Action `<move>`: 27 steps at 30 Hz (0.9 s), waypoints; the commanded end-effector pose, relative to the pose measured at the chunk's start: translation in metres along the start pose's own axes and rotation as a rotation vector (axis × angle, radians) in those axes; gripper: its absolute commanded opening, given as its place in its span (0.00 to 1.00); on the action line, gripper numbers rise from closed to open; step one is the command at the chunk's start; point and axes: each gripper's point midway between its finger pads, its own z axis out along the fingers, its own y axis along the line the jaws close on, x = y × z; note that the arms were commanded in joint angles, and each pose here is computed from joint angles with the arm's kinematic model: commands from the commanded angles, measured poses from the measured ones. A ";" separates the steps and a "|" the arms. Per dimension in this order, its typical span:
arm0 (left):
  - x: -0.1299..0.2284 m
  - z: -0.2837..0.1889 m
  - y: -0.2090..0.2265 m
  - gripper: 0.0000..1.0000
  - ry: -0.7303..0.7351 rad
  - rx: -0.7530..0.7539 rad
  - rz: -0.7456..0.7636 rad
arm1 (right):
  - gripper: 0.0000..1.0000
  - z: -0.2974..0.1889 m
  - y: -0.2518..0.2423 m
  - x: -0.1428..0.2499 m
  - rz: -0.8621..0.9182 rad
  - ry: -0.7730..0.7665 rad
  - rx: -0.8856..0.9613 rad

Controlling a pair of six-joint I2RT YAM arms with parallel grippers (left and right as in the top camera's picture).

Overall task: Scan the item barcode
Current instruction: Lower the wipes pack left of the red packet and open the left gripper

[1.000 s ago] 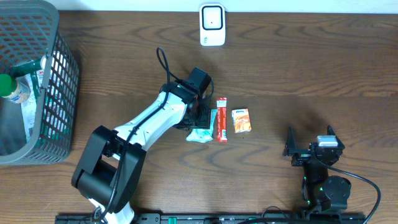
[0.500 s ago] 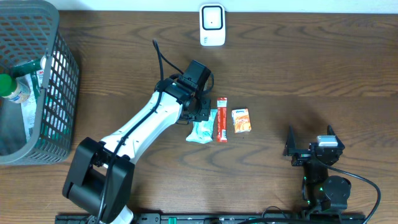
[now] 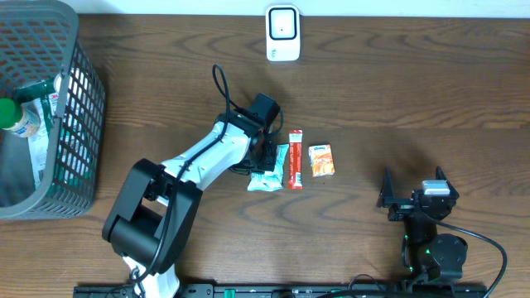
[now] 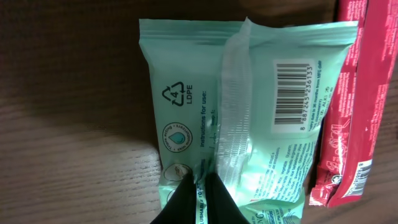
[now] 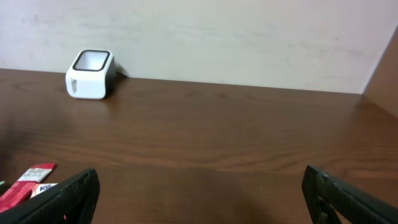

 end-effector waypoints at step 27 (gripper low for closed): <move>0.021 -0.016 -0.029 0.07 0.077 0.081 -0.029 | 0.99 0.000 -0.001 0.001 -0.004 0.003 0.005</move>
